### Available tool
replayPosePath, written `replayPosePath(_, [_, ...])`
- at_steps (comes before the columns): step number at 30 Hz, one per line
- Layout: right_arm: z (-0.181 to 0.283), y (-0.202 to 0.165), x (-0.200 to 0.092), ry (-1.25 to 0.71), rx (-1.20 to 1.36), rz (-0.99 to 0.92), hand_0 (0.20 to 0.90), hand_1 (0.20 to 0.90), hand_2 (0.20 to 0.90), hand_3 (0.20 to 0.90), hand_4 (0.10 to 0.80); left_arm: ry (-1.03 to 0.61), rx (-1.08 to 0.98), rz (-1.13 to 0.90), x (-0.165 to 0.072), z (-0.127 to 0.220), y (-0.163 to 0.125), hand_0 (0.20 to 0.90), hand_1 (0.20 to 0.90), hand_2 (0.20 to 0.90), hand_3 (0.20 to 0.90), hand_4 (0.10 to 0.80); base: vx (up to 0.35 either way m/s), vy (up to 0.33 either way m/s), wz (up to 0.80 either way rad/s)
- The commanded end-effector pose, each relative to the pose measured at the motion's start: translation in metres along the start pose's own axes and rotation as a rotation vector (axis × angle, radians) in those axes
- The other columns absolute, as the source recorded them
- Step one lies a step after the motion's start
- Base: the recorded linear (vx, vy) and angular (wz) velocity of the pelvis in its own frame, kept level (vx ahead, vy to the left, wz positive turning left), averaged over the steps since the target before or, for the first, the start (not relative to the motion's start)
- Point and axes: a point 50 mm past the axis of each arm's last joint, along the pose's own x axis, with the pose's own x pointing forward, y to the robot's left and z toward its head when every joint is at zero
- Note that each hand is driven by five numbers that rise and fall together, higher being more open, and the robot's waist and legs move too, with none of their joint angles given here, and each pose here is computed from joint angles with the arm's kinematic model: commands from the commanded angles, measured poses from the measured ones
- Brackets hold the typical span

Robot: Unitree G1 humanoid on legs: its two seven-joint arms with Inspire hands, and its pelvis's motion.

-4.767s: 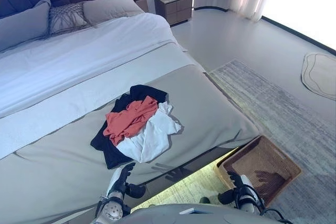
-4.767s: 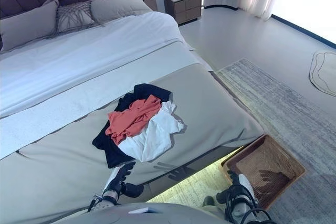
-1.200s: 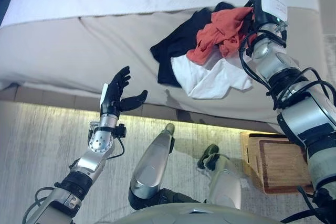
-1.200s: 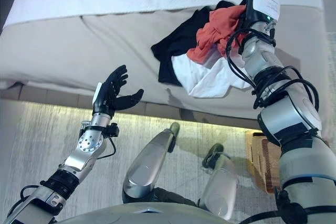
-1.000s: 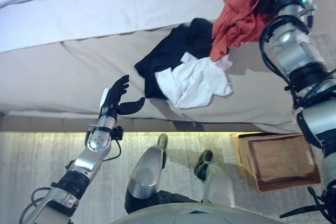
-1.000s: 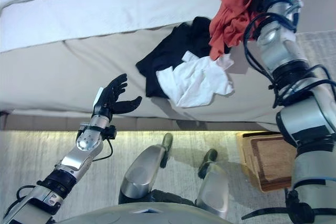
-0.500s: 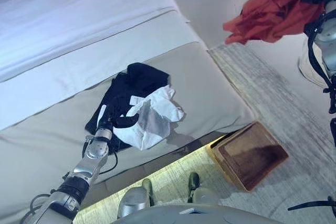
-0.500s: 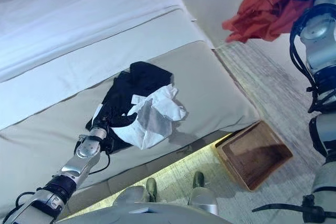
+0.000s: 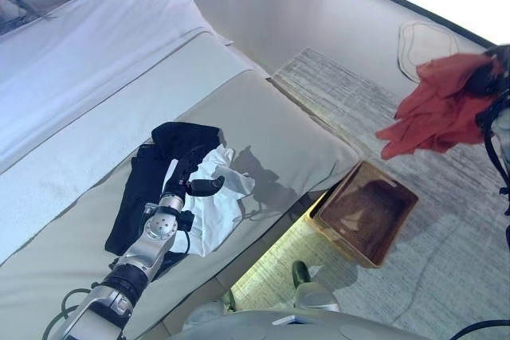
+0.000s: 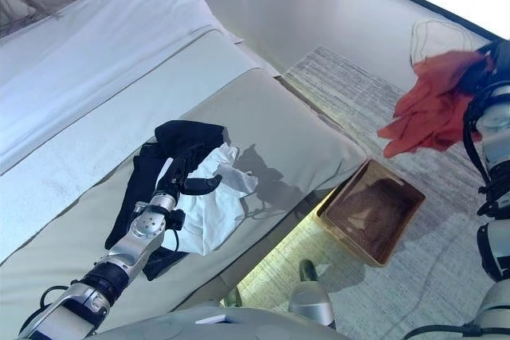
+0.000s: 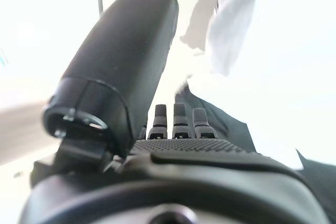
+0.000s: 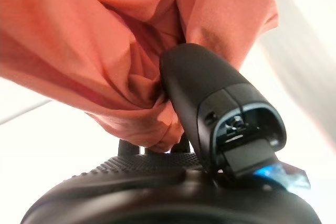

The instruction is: Pick up the clothes from the bed and place them into the basket

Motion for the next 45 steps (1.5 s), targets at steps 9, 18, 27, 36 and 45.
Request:
replayPosePath(9, [-0.013, -0.004, 0.001, 0.035, 0.084, -0.037, 0.3, 0.3, 0.3, 0.2, 0.1, -0.172, 0.047, -0.04, 0.016, 0.04, -0.008, 0.9, 0.9, 0.9, 0.9, 0.8, -0.079, -0.061, -0.03])
replayPosePath(18, [-0.022, 0.016, -0.001, 0.078, 0.054, 0.023, 0.3, 0.3, 0.3, 0.2, 0.1, -0.188, 0.061, -0.084, 0.017, 0.046, -0.015, 0.9, 0.9, 0.9, 0.9, 0.8, -0.037, -0.043, -0.01])
replayPosePath(27, [-0.017, 0.028, -0.003, 0.042, 0.029, 0.063, 0.434, 0.434, 0.434, 0.356, 0.256, -0.212, 0.051, -0.101, 0.018, 0.051, -0.017, 0.9, 0.9, 0.9, 0.9, 0.8, -0.029, -0.02, 0.0])
replayPosePath(36, [-0.022, 0.036, -0.007, 0.052, 0.019, 0.105, 0.9, 0.9, 0.9, 0.9, 0.8, -0.186, 0.055, -0.112, 0.013, 0.042, -0.015, 0.9, 0.9, 0.9, 0.9, 0.8, 0.004, -0.01, 0.01])
replayPosePath(45, [-0.028, 0.043, -0.01, 0.08, -0.038, 0.15, 0.9, 0.9, 0.9, 0.9, 0.8, -0.184, 0.052, -0.084, 0.014, 0.041, -0.009, 0.9, 0.9, 0.9, 0.9, 0.8, -0.003, 0.003, 0.06])
